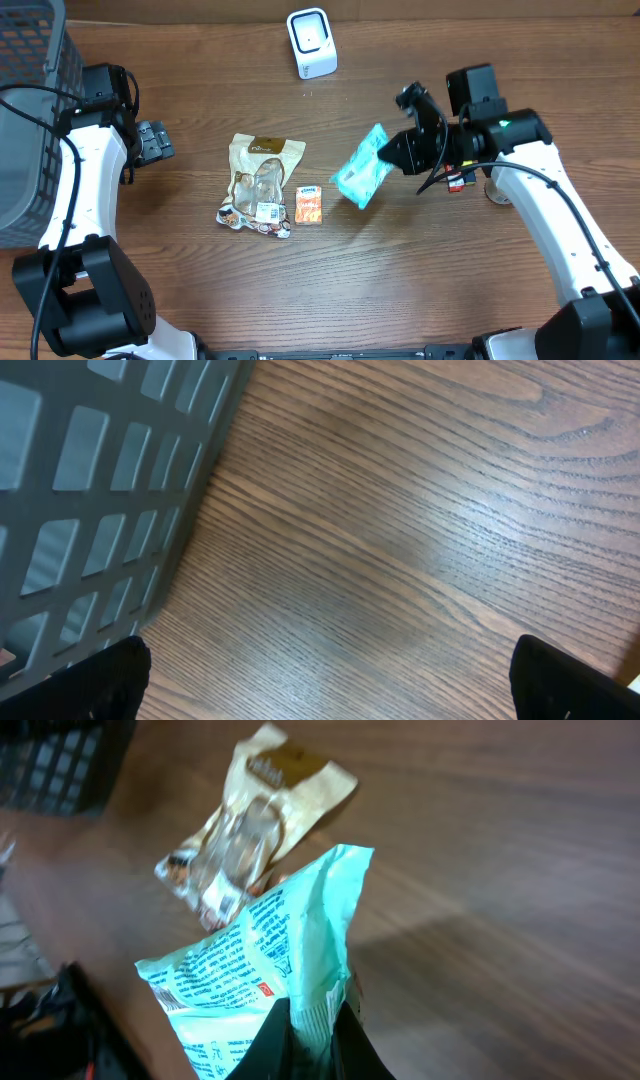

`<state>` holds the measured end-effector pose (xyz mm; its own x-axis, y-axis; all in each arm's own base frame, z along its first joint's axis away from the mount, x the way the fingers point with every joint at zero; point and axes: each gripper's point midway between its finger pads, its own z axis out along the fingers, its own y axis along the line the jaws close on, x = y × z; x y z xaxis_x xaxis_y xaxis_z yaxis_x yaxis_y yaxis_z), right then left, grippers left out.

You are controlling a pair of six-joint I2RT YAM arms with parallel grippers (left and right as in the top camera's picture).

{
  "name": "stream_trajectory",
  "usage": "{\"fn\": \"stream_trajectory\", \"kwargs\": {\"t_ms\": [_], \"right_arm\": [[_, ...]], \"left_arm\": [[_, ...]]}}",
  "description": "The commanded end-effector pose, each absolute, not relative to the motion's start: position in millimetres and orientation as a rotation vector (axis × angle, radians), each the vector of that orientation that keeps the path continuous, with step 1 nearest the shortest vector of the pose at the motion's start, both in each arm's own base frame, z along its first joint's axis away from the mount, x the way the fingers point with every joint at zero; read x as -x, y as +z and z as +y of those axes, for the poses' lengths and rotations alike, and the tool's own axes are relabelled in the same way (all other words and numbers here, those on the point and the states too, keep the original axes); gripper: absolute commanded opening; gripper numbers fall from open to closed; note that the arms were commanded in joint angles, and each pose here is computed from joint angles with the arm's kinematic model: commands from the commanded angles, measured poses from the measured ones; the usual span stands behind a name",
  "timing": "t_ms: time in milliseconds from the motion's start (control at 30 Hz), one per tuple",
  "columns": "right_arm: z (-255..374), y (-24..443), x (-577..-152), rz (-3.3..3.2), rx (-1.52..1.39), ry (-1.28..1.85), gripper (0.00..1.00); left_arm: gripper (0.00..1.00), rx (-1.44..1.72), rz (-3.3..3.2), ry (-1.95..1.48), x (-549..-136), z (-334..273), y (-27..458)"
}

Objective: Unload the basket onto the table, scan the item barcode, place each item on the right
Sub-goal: 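Lift the mint-green snack with the right gripper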

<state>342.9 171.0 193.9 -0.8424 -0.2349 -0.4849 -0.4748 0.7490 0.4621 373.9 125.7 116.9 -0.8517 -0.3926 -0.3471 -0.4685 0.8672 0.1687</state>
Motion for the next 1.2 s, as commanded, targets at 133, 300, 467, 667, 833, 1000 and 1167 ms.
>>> {"fn": "stream_trajectory", "kwargs": {"t_ms": [133,300,467,667,833,1000,1167], "right_arm": [[153.9,313.8,-394.3,2.316,0.423,0.512,0.03],[140.7,382.0,-429.4,2.127,0.412,0.262,0.03],[151.3,422.4,-476.9,1.865,0.501,-0.003,0.04],[184.7,413.6,-533.1,1.724,0.489,-0.132,0.04],[200.3,369.9,-577.2,1.714,0.406,-0.242,0.04],[205.4,325.3,-614.3,1.676,0.388,-0.386,0.04],[218.5,288.3,-640.8,1.612,0.404,-0.425,0.04]], "left_arm": [[1.0,0.634,2.706,0.367,-378.3,125.8,128.3],[1.0,0.634,2.706,0.367,-378.3,125.8,128.3],[1.0,0.634,2.706,0.367,-378.3,125.8,128.3],[1.0,0.634,2.706,0.367,-378.3,125.8,128.3],[1.0,0.634,2.706,0.367,-378.3,125.8,128.3],[1.0,0.634,2.706,0.367,-378.3,125.8,128.3],[1.0,0.634,2.706,0.367,-378.3,125.8,128.3]]}}
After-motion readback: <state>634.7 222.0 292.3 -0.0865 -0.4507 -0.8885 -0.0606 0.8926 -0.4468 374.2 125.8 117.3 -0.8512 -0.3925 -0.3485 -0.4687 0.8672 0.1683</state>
